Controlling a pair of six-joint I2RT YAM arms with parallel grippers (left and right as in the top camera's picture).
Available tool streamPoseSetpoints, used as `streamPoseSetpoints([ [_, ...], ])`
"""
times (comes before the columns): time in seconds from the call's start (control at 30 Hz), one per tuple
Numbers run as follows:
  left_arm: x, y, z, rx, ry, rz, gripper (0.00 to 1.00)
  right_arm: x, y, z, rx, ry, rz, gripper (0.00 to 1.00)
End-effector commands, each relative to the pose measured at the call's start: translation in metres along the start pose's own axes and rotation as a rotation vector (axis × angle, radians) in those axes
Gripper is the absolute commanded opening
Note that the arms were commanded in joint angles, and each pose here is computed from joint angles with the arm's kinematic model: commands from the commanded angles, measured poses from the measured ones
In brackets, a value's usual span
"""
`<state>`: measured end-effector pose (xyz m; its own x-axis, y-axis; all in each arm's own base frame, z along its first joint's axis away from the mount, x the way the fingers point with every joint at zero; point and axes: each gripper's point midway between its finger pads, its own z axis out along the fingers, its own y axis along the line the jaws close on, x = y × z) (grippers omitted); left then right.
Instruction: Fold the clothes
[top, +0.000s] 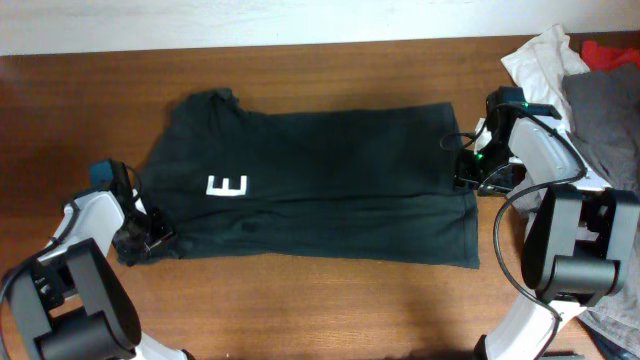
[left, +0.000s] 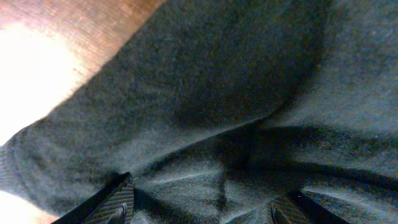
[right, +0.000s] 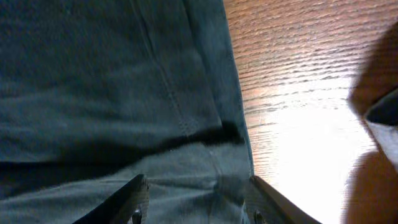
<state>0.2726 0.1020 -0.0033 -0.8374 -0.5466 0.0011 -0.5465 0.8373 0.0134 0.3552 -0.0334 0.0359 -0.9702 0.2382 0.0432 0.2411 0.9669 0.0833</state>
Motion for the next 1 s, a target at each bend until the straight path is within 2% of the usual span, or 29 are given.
streamPoseSetpoints([
  [0.0, 0.019, 0.024, 0.003, -0.106, 0.031, -0.017, 0.66, -0.005, 0.000, -0.013, 0.004, -0.035, 0.005, 0.55],
  [0.2, 0.005, 0.021, -0.037, -0.068, -0.122, -0.026, 0.68, -0.008, 0.002, -0.038, -0.003, -0.108, -0.004, 0.55],
  [0.3, 0.002, 0.013, -0.056, -0.008, -0.179, -0.027, 0.80, -0.009, 0.004, -0.054, -0.008, -0.153, -0.008, 0.56],
  [0.43, -0.002, -0.004, -0.081, 0.100, -0.260, -0.011, 0.86, -0.009, 0.005, -0.070, -0.014, -0.198, -0.013, 0.56],
  [0.6, -0.016, -0.035, -0.112, 0.262, -0.356, 0.140, 0.86, -0.007, 0.022, -0.086, -0.099, -0.235, -0.057, 0.56],
  [0.83, -0.050, -0.065, -0.172, 0.314, -0.525, 0.310, 0.87, -0.005, 0.067, -0.122, -0.219, -0.308, -0.256, 0.65],
  [0.87, -0.056, -0.073, -0.181, 0.322, -0.549, 0.349, 0.93, -0.003, 0.076, -0.127, -0.239, -0.310, -0.292, 0.65],
  [0.97, -0.078, -0.093, -0.196, 0.327, -0.583, 0.428, 0.99, 0.002, 0.092, -0.133, -0.252, -0.313, -0.350, 0.66],
])
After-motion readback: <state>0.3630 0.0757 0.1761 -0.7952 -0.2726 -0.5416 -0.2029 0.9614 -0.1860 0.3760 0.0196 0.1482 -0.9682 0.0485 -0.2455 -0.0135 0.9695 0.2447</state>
